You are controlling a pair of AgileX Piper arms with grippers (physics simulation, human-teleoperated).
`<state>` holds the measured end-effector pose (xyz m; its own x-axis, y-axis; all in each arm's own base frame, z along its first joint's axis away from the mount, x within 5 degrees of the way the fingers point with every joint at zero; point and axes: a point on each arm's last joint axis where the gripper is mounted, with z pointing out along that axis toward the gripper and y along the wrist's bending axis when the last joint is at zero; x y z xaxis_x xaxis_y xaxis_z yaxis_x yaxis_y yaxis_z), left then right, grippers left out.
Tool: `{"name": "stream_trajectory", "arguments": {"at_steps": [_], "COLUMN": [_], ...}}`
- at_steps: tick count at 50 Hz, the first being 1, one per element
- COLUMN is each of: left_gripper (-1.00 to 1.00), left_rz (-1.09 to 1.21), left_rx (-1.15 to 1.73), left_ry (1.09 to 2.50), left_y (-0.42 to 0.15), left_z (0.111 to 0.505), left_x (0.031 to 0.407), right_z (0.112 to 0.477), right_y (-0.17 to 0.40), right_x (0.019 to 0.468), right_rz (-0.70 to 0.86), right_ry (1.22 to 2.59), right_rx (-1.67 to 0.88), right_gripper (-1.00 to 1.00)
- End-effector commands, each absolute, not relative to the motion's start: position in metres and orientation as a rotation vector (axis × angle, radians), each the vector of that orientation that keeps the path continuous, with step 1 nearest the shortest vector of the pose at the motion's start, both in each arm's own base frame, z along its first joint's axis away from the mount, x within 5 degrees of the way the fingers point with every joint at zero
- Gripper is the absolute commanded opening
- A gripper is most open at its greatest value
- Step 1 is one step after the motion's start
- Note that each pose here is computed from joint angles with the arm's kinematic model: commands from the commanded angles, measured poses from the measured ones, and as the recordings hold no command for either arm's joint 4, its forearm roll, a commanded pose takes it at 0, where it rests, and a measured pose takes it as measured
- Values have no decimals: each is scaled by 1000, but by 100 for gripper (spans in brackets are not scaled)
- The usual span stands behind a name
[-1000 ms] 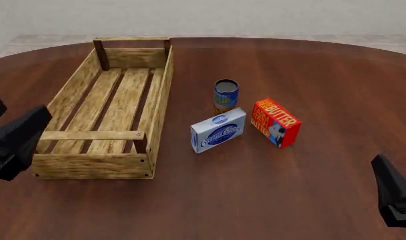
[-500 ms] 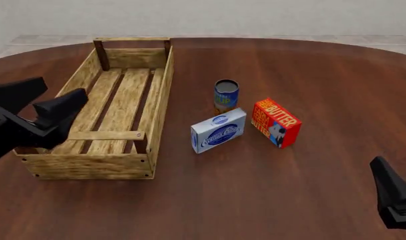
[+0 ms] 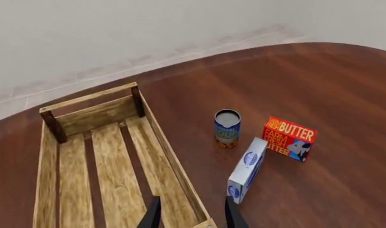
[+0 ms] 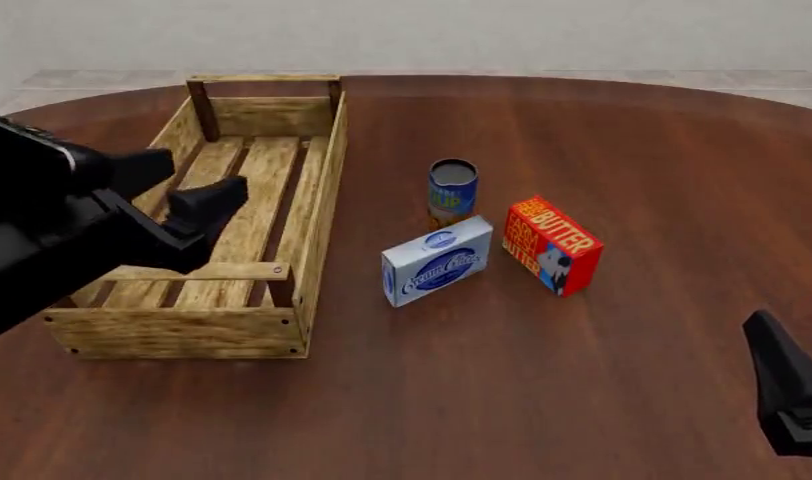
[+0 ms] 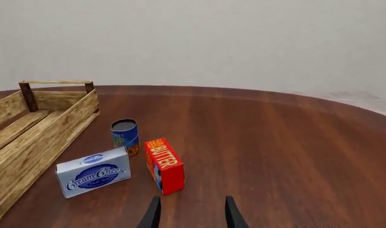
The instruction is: Pick up the cream cheese and put it in the tray.
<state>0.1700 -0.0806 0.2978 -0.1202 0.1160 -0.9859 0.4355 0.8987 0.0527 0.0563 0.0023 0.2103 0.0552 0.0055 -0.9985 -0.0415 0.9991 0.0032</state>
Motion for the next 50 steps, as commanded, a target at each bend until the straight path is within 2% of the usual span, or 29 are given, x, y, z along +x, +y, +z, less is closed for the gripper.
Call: {"name": "stream_trajectory", "arguments": {"at_steps": [1, 33, 50], "left_gripper": [100, 100, 100], "left_rz": [-285, -336, -343], "left_rx": [485, 586, 616], "left_ry": [1713, 1792, 1863], "left_y": [-96, -139, -156], "left_z": [295, 298, 277], "left_x": [188, 222, 238], "right_z": [211, 211, 212], "right_y": [2, 4, 4], "right_x": [56, 56, 57], "right_rz": [35, 52, 56], "right_ry": [1511, 1511, 1505], "right_rx": [-29, -45, -49], "right_gripper": [100, 100, 100]}}
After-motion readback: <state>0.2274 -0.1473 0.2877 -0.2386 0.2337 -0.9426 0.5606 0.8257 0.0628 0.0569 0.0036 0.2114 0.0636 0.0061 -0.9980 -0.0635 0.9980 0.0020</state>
